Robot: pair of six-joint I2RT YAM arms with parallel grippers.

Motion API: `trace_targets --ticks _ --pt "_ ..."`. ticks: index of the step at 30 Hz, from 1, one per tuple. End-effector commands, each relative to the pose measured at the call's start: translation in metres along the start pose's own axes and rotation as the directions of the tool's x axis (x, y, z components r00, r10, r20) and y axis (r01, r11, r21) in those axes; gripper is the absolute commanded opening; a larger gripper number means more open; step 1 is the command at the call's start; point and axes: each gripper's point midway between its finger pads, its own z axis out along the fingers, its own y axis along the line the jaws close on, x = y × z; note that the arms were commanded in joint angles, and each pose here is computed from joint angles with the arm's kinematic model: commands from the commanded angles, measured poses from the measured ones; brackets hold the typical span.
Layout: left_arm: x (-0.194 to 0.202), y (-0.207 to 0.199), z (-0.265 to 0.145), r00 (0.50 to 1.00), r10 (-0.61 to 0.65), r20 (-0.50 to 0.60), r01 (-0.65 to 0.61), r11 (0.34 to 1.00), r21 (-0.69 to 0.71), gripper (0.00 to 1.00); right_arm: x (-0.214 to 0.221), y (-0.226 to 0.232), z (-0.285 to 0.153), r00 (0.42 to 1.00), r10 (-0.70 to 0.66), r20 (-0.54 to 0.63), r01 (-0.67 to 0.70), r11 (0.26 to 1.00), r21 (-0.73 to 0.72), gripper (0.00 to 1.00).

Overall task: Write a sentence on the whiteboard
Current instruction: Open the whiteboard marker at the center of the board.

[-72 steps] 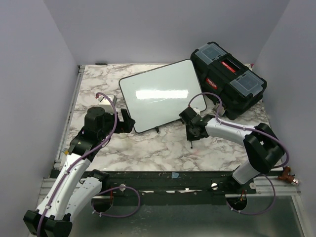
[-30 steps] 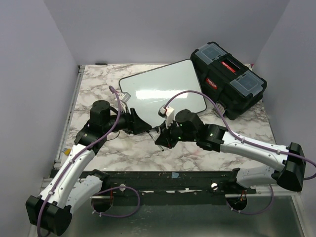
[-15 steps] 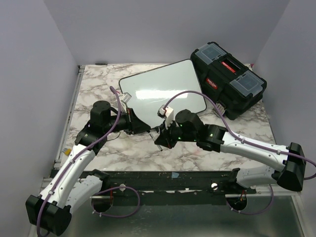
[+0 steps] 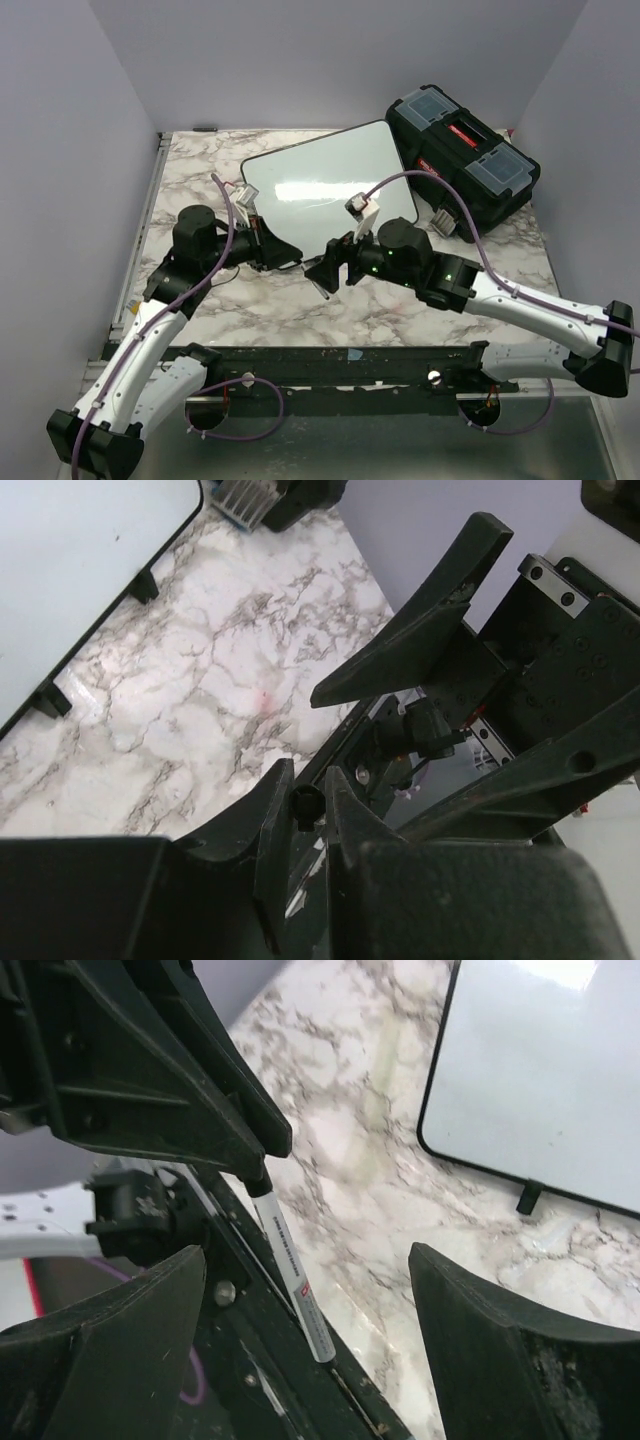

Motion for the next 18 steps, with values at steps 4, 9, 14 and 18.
trace_targets --ticks 4,9,14,18 --pt "-0.047 -0.055 -0.018 0.988 0.058 0.146 -0.072 0.993 0.093 0.0 -0.063 0.022 -0.027 0.954 0.168 0.248 -0.154 0.985 -0.073 0.89" --pt "-0.064 -0.086 -0.028 0.98 0.075 0.187 -0.107 0.981 0.163 0.0 -0.084 0.039 -0.044 0.915 0.243 0.321 -0.19 0.964 -0.187 0.92" --pt "-0.076 -0.094 -0.032 0.971 0.095 0.22 -0.13 0.98 0.151 0.0 -0.097 0.048 -0.057 0.878 0.308 0.365 -0.22 0.939 -0.263 0.93" --pt "-0.08 -0.095 -0.035 0.964 0.106 0.243 -0.143 0.98 0.139 0.0 -0.103 0.052 -0.064 0.847 0.35 0.4 -0.231 0.92 -0.316 0.94"
